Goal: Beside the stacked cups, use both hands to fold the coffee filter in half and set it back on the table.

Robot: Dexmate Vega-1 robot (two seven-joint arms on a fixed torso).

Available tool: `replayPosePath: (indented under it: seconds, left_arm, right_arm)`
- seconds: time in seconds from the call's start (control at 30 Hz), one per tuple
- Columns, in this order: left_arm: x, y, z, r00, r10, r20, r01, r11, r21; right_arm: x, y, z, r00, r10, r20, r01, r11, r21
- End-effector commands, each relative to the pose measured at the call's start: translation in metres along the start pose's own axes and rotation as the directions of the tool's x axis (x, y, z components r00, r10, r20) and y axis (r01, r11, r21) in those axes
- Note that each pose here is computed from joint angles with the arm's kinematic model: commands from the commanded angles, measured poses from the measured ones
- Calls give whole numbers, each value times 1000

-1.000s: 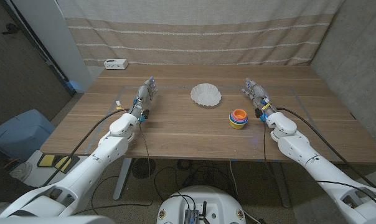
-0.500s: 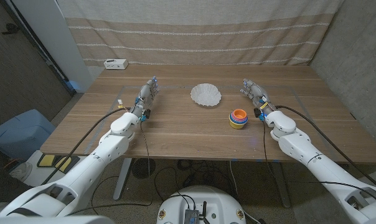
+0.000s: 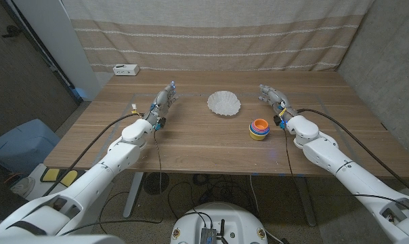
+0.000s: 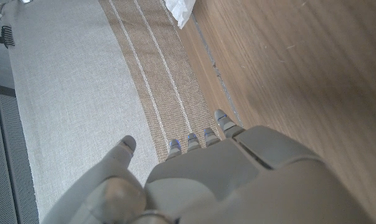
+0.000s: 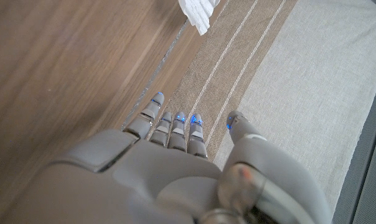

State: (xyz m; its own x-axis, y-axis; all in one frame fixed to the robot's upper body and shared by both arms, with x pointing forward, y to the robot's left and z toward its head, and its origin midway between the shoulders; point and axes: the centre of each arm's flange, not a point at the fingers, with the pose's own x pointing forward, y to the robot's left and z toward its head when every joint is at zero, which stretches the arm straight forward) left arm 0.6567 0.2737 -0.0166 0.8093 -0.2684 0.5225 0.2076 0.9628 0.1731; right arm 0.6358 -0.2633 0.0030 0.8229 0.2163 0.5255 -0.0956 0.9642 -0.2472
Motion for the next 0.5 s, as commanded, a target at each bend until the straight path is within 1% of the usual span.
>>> replayPosePath:
  seconds: [0.03,0.27,0.5]
  left_arm:
    - [15,-11,13,999,-50,12,49,997,67]
    - [19,-15,15,997,-70,18,68,995,75]
    - [22,-20,17,996,-87,20,85,993,82]
  right_arm:
    - [11,9,11,998,28,-57,-39,978,-205]
    - [16,16,19,996,47,-73,-66,955,-288]
    - [21,25,28,992,63,-106,-99,919,-382]
